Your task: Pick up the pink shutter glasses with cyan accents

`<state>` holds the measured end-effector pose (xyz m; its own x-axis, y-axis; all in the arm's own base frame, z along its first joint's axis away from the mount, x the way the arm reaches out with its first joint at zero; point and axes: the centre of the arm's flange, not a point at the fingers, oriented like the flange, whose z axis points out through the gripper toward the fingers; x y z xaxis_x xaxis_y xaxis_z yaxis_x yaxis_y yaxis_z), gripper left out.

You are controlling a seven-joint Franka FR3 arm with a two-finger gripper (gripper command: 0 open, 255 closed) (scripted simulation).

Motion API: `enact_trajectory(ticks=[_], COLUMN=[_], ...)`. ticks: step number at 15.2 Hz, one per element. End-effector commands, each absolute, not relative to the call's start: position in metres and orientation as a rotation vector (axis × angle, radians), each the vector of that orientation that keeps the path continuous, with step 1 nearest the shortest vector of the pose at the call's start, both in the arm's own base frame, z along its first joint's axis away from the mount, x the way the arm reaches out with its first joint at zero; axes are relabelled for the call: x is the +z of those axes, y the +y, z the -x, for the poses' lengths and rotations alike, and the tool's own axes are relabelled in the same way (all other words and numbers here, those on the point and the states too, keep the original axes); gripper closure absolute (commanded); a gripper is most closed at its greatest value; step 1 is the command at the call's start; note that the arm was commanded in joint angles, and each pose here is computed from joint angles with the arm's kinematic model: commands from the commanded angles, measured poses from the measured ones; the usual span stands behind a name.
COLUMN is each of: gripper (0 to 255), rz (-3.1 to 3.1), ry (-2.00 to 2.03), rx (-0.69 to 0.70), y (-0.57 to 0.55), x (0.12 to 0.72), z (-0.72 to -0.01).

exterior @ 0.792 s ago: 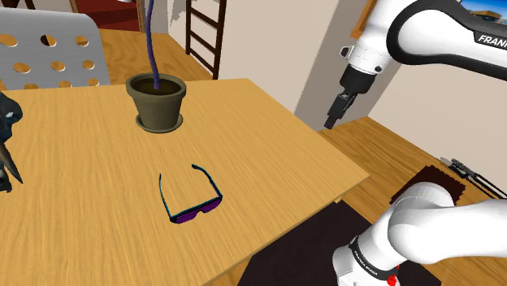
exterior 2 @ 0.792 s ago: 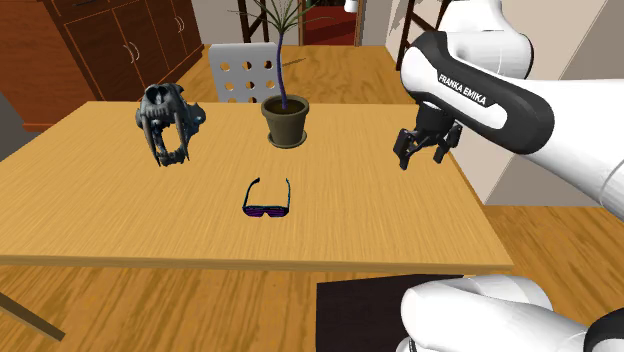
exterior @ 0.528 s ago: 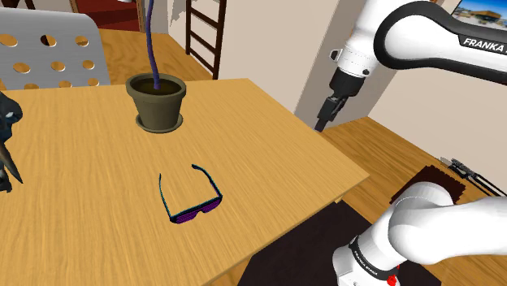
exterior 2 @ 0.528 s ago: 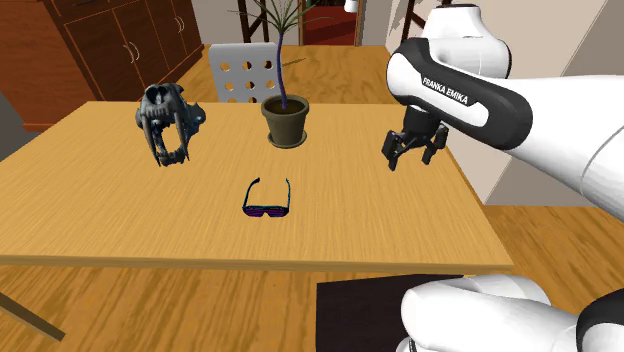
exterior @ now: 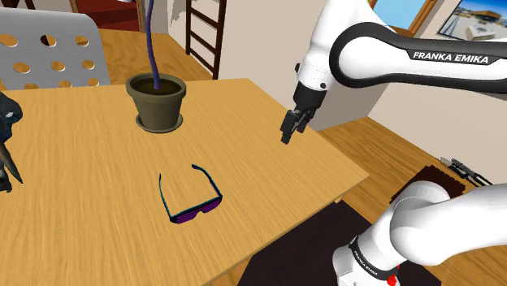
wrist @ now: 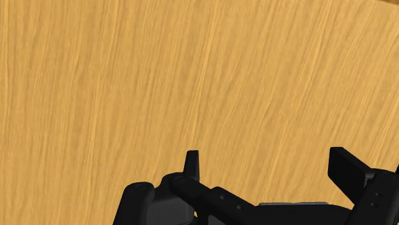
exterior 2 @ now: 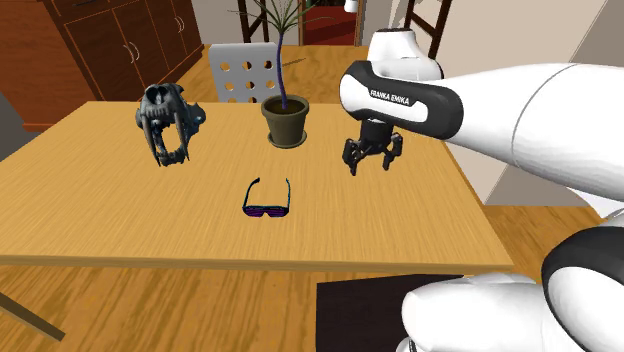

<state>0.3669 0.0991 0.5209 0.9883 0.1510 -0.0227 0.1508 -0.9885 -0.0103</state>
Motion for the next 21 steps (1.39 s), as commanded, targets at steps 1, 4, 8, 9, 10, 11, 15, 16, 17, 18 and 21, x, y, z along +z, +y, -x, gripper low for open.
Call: enact_trajectory(ticks=[1,4,8,9,10,11,15,16,17,18,21], gripper=[0,0,0,0,0,0,0,0,0,0,0], rz=[3.121,3.119,3.115,3.114,3.113,3.112,3.109,3.108,3.107,3.106,3.104], ry=[-0.228,-0.217,-0.202,-0.199,-0.195,-0.191,-0.177,-0.173,-0.169,-0.166,-0.16], rx=[0.044,0.057,0.074,0.078,0.083,0.087,0.104,0.108,0.112,0.116,0.124], y=[0.122,0.153,0.194,0.205,0.215,0.226,0.267,0.277,0.288,0.298,0.315], x=[0.509,0.492,0.469,0.463,0.457,0.452,0.428,0.422,0.417,0.411,0.395], z=[-0.379,-0.397,-0.421,-0.427,-0.433,-0.439,-0.462,-0.468,-0.474,-0.48,-0.491])
